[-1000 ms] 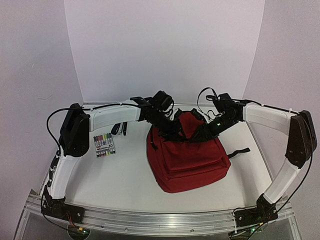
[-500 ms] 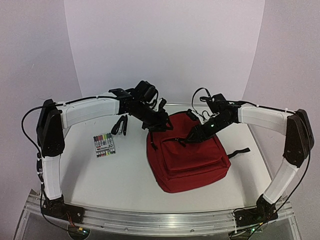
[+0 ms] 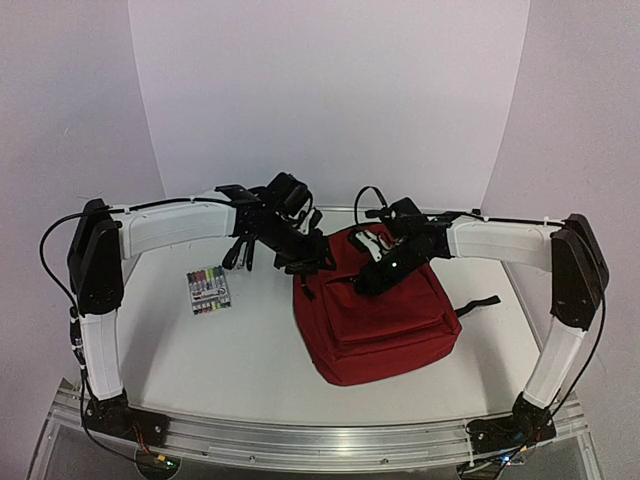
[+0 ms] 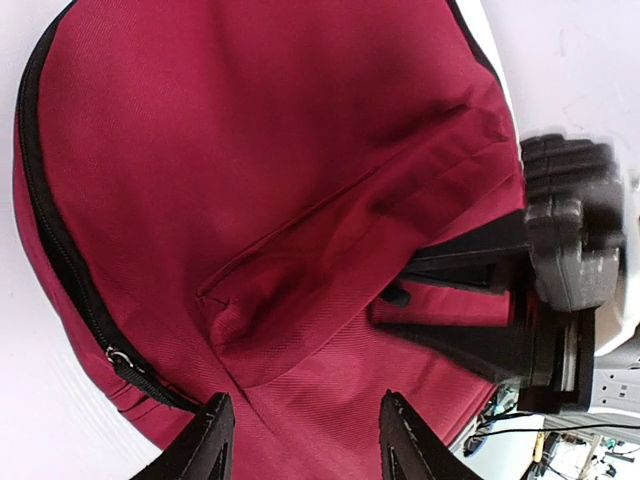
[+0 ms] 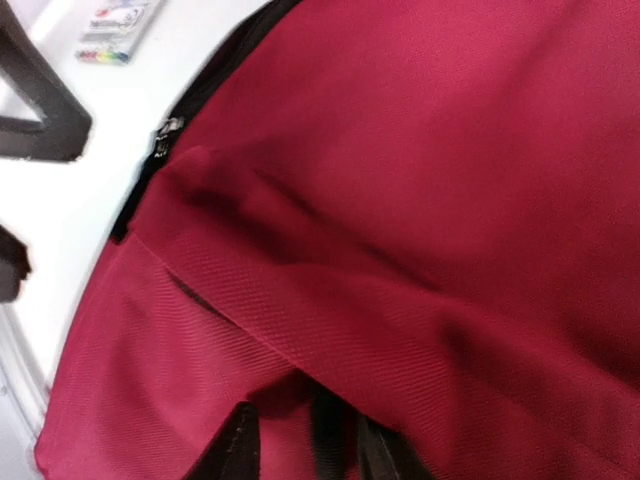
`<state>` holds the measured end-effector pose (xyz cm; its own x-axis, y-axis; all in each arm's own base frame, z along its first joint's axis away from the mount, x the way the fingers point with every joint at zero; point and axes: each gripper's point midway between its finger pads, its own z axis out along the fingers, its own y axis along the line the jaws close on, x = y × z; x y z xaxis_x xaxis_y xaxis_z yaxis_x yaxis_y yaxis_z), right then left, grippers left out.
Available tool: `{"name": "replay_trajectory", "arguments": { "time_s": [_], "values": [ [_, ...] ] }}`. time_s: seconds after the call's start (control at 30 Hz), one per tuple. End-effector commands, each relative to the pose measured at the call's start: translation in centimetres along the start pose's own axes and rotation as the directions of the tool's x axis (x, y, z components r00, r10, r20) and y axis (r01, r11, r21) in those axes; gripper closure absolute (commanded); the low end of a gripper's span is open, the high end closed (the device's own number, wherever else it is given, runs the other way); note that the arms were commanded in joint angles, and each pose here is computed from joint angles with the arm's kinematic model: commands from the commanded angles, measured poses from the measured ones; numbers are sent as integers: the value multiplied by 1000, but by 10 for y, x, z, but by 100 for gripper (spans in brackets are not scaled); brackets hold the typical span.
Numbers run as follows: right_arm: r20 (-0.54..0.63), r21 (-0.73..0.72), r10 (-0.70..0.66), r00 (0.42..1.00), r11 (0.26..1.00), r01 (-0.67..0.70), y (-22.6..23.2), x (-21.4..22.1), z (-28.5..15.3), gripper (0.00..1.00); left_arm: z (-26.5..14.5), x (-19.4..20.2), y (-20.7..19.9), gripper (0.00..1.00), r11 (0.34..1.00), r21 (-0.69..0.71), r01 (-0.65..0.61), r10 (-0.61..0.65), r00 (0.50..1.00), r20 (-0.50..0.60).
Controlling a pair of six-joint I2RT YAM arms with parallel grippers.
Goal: Pack the student bag
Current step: Unzip the student bag at the center of the board.
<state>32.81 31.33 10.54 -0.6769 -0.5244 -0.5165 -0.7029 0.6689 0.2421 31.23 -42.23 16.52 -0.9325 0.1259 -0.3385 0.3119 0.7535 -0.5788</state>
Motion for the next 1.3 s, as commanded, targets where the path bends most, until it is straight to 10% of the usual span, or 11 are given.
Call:
{"name": "replay_trajectory", "arguments": {
  "time_s": [0.0, 0.1, 0.37, 0.9, 1.27],
  "values": [
    [39, 210, -25, 999, 978, 16, -34, -12, 0, 83, -15, -7, -3, 50, 999, -21, -36, 36, 999, 38],
    [34, 234, -22, 999, 972, 13, -37, -9, -4, 99, 0, -9, 1, 49, 998, -38, -59, 60, 998, 11],
    [43, 237, -39, 998, 971, 27, -31, -5, -32, 100, 40, -11, 1, 46, 993, -28, -116, 114, 992, -52],
    [-33, 433, 43, 999, 901, -24, -151, 52, -111, 100, 43, 44, 28, 86, 997, -38, -70, 63, 983, -174],
    [34, 271, 78, 996, 959, -84, -154, -3, -51, 100, 56, 92, -50, 100, 959, 156, -237, 271, 930, -247]
  ]
}}
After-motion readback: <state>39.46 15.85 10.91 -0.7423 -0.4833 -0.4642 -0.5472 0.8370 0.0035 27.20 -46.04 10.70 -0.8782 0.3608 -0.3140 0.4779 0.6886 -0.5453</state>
